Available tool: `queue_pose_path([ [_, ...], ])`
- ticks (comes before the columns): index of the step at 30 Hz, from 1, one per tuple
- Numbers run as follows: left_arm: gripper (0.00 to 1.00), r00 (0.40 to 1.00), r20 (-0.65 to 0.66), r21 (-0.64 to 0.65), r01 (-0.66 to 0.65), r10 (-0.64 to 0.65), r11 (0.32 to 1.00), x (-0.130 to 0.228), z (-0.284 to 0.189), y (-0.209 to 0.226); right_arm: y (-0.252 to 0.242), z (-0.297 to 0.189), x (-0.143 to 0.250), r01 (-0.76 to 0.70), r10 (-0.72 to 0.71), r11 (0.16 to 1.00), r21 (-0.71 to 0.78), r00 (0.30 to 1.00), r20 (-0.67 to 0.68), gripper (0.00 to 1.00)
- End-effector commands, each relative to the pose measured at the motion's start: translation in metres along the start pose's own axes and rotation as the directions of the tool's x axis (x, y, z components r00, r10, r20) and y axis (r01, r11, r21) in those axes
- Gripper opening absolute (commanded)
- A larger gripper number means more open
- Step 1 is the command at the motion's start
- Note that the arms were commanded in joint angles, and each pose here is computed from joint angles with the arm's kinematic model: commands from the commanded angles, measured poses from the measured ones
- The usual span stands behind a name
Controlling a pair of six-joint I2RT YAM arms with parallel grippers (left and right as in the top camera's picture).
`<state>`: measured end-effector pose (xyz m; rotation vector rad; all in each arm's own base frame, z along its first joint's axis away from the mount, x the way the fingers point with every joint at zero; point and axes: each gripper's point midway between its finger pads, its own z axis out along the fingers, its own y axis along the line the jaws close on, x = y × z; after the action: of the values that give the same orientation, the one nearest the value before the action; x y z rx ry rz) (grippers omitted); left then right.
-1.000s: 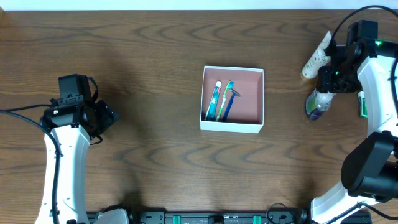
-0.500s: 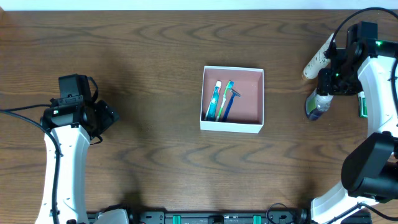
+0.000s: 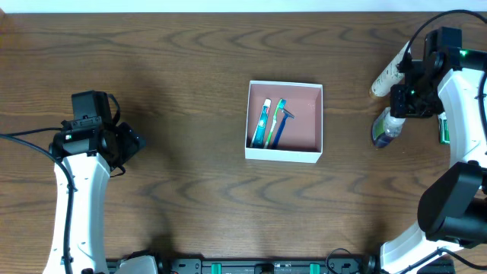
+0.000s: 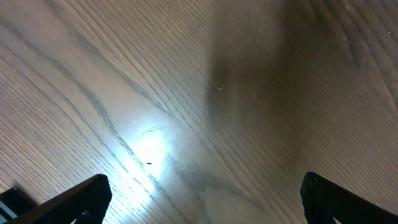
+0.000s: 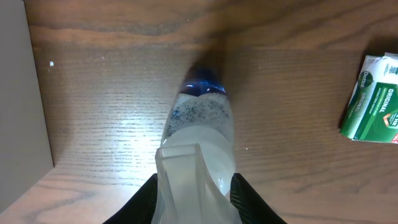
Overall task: Pack container
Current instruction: 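Lower the right gripper and grasp the soap bottle's pump head, then lift the soap bottle and carry it over the white box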
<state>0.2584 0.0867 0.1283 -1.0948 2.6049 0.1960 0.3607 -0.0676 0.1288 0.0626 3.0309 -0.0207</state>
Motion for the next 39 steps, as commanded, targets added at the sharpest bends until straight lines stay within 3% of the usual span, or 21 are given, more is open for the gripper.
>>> queue_pose_path([
  [1, 0.98, 1.0, -0.003, -0.009, 0.017, -0.017, 1.0, 0.0, 0.001, 0.003, -0.004, 0.001, 0.008, -0.031, 0.031, 0.999, -0.011, 0.999, -0.037, 0.25],
  [7, 0.98, 1.0, -0.003, -0.01, 0.017, -0.017, 1.0, 0.0, 0.001, 0.003, 0.001, -0.03, 0.0, -0.029, 0.028, 0.999, -0.042, 1.0, -0.009, 0.19],
  [21, 0.98, 1.0, -0.003, -0.01, 0.017, -0.017, 1.0, 0.0, 0.001, 0.003, 0.063, -0.128, -0.018, 0.091, -0.062, 0.976, -0.2, 0.987, 0.149, 0.2],
  [29, 0.98, 1.0, -0.003, -0.009, 0.017, -0.017, 1.0, 0.0, 0.001, 0.003, 0.097, -0.134, -0.018, 0.186, -0.153, 0.961, -0.203, 0.974, 0.17, 0.22],
  [39, 0.98, 1.0, -0.003, -0.009, 0.017, -0.017, 1.0, 0.0, 0.001, 0.003, 0.097, -0.134, -0.02, 0.174, -0.14, 0.964, -0.199, 0.975, 0.175, 0.22],
])
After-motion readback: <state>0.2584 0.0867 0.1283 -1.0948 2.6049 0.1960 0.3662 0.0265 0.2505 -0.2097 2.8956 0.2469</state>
